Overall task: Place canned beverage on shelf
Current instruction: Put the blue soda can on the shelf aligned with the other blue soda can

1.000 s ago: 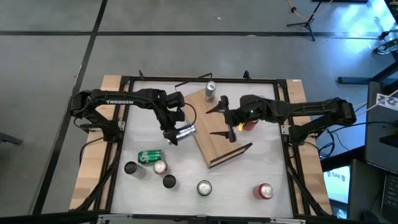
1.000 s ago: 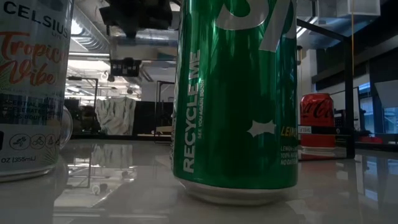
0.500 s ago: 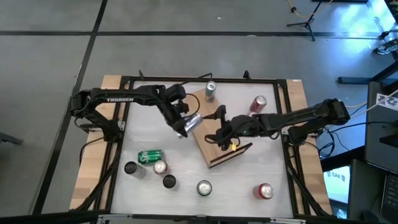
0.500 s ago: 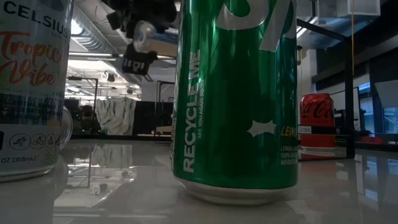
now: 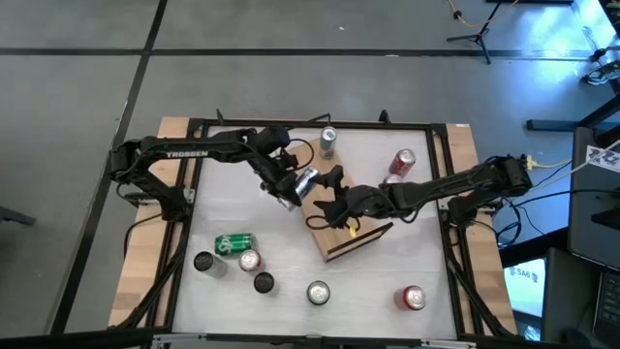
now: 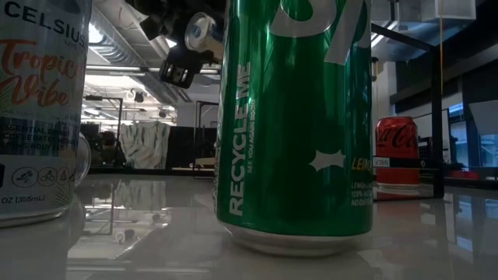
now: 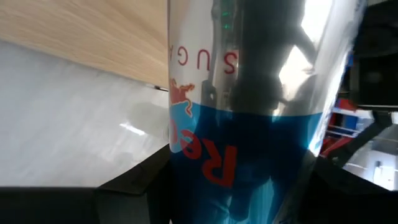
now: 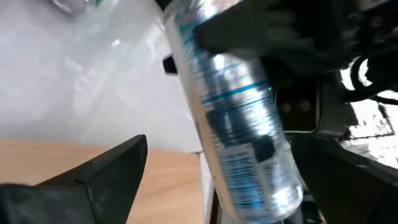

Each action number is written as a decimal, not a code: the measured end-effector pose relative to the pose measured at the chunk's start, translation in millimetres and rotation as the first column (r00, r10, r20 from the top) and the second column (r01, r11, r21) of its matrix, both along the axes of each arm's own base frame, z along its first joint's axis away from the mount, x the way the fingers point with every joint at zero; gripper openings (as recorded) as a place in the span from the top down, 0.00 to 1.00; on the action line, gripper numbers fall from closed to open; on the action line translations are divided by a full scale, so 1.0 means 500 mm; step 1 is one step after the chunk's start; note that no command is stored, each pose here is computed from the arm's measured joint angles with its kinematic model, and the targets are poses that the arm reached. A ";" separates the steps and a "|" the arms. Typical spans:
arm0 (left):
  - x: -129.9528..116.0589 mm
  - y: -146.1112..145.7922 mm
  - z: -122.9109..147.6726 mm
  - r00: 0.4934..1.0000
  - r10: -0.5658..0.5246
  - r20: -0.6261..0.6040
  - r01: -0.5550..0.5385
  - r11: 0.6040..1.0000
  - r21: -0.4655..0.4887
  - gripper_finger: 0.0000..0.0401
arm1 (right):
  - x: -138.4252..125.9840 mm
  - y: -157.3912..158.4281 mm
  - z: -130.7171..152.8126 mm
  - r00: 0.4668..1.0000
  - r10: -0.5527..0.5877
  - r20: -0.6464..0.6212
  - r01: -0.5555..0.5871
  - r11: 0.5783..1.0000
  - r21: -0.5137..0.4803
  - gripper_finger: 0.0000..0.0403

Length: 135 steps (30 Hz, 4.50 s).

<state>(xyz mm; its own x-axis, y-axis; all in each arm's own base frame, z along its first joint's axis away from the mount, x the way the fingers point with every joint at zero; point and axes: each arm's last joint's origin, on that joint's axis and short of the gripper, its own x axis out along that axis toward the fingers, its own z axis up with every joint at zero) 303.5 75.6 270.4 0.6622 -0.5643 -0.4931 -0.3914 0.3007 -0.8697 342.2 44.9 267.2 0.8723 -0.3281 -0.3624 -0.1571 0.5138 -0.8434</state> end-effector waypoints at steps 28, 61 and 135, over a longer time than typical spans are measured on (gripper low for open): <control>0.013 -0.018 0.009 1.000 0.016 0.009 -0.015 0.999 -0.046 0.46 | 0.032 -0.021 -0.016 0.996 -0.086 0.028 0.090 0.973 -0.214 0.28; 0.013 -0.015 0.009 0.998 -0.011 0.061 0.009 0.999 0.036 0.36 | 0.032 -0.018 -0.020 0.998 -0.060 0.029 0.064 0.986 -0.156 0.40; -0.003 0.005 0.001 0.985 -0.123 0.119 0.108 0.987 0.121 0.16 | 0.030 -0.033 -0.029 0.994 -0.107 0.007 0.107 0.990 -0.094 0.40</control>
